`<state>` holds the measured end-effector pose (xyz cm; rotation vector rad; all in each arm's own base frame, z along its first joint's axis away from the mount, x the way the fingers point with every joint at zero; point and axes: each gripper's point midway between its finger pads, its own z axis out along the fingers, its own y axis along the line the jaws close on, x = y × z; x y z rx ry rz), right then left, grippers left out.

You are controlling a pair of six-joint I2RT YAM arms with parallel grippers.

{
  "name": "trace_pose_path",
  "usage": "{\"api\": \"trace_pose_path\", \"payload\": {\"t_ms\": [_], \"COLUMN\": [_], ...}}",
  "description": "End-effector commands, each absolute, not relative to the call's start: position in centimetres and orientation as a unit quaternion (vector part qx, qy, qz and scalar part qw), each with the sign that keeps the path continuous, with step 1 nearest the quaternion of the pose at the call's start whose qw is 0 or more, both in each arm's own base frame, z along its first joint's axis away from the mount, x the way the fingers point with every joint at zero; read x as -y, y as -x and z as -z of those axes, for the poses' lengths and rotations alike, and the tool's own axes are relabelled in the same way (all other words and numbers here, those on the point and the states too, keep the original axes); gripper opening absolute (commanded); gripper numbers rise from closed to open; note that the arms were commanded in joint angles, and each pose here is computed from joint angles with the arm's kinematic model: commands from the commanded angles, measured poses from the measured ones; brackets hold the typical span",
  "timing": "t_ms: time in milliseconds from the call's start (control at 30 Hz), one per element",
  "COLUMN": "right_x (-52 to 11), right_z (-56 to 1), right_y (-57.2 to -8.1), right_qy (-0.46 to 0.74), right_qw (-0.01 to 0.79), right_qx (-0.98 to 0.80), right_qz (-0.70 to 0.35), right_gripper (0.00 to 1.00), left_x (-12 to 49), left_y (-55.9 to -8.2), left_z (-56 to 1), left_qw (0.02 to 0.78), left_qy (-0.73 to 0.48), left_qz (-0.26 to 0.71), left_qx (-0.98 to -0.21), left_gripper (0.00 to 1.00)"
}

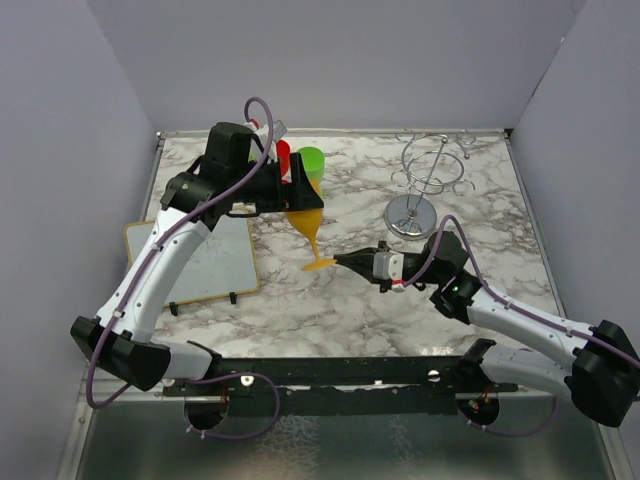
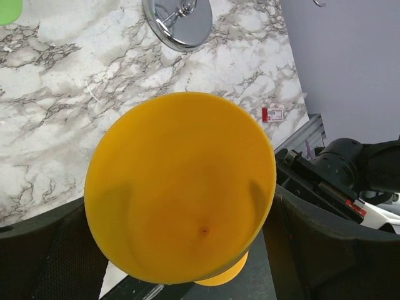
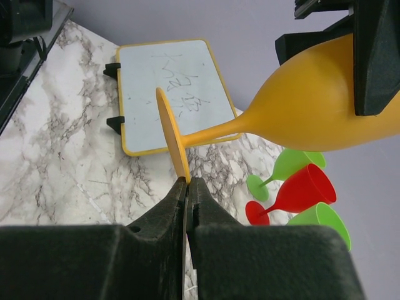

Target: Take the wine glass off the wine glass rack

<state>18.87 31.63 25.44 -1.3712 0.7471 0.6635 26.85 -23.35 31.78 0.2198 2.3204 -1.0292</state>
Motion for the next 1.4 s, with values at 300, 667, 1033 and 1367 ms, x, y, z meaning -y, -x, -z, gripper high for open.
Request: {"api": "trace_pose_path", "payload": {"t_ms": [300,667,1033,1367], "right_x": [-31.6,-31.0,-26.4,-19.5], "right_z": [-27.7,-28.5,-33.6,-39.9], "right_y": [-19.5,-20.0,-24.0,-25.6], "right_qy": [0.584,0.561,0.396,0.237], "right_qw": [0.684,0.691,0.727,0.776], "right_qx": [-0.335,-0.359,-0.509,-0.562], "right_qz": [-0.28,-0.279,-0.235,-0.16], "right_gripper": [0.2,0.38,0.71,0.78], "left_x": [22.5,21.6,18.5,20.2], "left_y": [-26.7,-27.3,-30.6,-35.2], "left_z": [-34.6,-34.6,-33.6,-29.1], "left_qw": [0.347,0.373,0.528,0.629], "left_qy": [-0.086,-0.082,-0.098,-0.124], "left_qz": [0.381,0.356,0.269,0.237], "left_qx": [-0.853,-0.853,-0.8,-0.73], "left_gripper": [0.76,0.72,0.73,0.77]}}
